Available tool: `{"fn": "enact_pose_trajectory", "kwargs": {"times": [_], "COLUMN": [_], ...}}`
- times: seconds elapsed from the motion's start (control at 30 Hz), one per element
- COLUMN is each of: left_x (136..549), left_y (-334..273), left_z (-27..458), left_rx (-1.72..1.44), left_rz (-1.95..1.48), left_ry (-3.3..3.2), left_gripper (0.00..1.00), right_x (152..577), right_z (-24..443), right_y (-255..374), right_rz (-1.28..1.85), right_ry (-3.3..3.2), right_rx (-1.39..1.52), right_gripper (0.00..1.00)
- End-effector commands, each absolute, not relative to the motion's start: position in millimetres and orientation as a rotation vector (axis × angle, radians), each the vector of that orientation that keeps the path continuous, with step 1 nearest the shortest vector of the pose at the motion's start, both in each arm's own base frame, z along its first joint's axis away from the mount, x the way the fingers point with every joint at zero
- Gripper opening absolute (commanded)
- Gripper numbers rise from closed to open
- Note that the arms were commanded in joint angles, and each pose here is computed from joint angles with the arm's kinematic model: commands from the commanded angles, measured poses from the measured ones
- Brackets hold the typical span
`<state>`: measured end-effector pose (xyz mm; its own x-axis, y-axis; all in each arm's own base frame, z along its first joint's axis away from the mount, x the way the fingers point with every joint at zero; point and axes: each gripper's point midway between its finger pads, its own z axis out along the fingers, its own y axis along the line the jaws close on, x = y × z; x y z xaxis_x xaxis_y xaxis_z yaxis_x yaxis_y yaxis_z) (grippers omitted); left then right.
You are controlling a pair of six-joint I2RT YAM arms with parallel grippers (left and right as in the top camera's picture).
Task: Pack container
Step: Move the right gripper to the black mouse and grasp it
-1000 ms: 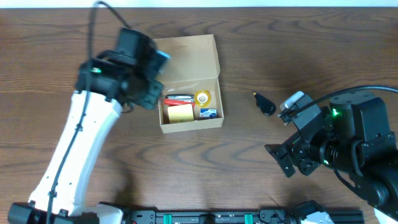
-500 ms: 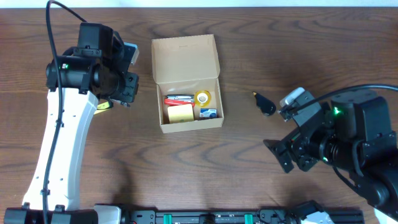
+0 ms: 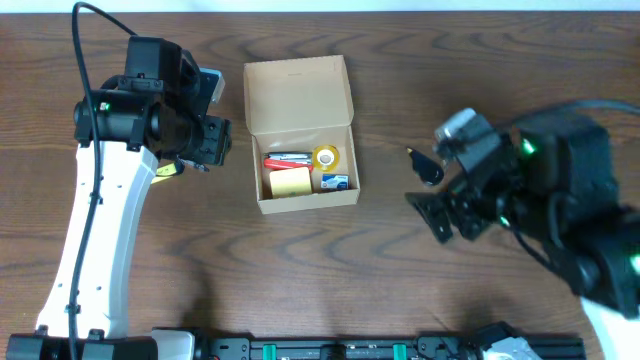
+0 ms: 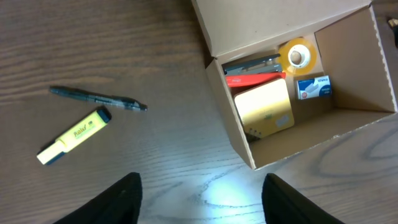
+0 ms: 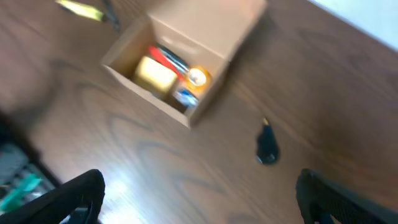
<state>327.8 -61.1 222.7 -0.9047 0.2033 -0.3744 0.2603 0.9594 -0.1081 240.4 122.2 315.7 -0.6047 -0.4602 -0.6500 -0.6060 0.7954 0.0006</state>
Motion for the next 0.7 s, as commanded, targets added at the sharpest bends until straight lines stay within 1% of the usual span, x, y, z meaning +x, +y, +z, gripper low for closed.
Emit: {"fn": "enact_pose_trajectory", "kwargs": {"times": [0.0,0.07,0.13,0.2,0.27,0.33,0.47,0.67], "left_x": [326.5,326.4,326.4,326.4,326.5,326.4,326.5,326.6], "left_y": [-62.3,-62.2,-62.2,-62.2,-62.2,-62.2,-62.3,-62.2], "left_z": [230.7,230.7,230.7,230.7,230.8,230.7,230.8,230.8], "left_rx": [0.329,0.329,0.329,0.329,0.33,0.33,0.329,0.33], "left_rz": [-0.238,-0.238,-0.238,-0.238,-0.238,-0.238,-0.238,-0.238], "left_ry": [2.725,2.726,2.726,2.726,2.725,2.725,2.725,2.725], "left_gripper": [0.66,0.7,0.72,0.78,0.81,0.85,0.87,0.89], "right_x": [274.7,292.5,310.7,330.8,347.1,361.1,386.9,411.6], "right_z": [283.5,266.7,248.5,223.6,197.4,174.3,137.1,96.3], "right_y": [104.1,98.7,93.6,83.0,72.8,62.0,42.4,39.3], "right_rz": [0.078,0.009,-0.043,-0.113,-0.147,-0.166,-0.18,-0.024], "right_ry": [2.461,2.515,2.567,2.637,2.7,2.747,2.791,2.772], "right_rx": [-0.726,-0.71,-0.692,-0.669,-0.685,-0.705,-0.732,-0.841], "right_gripper": [0.99,0.99,0.99,0.99,0.99,0.97,0.97,0.99]}}
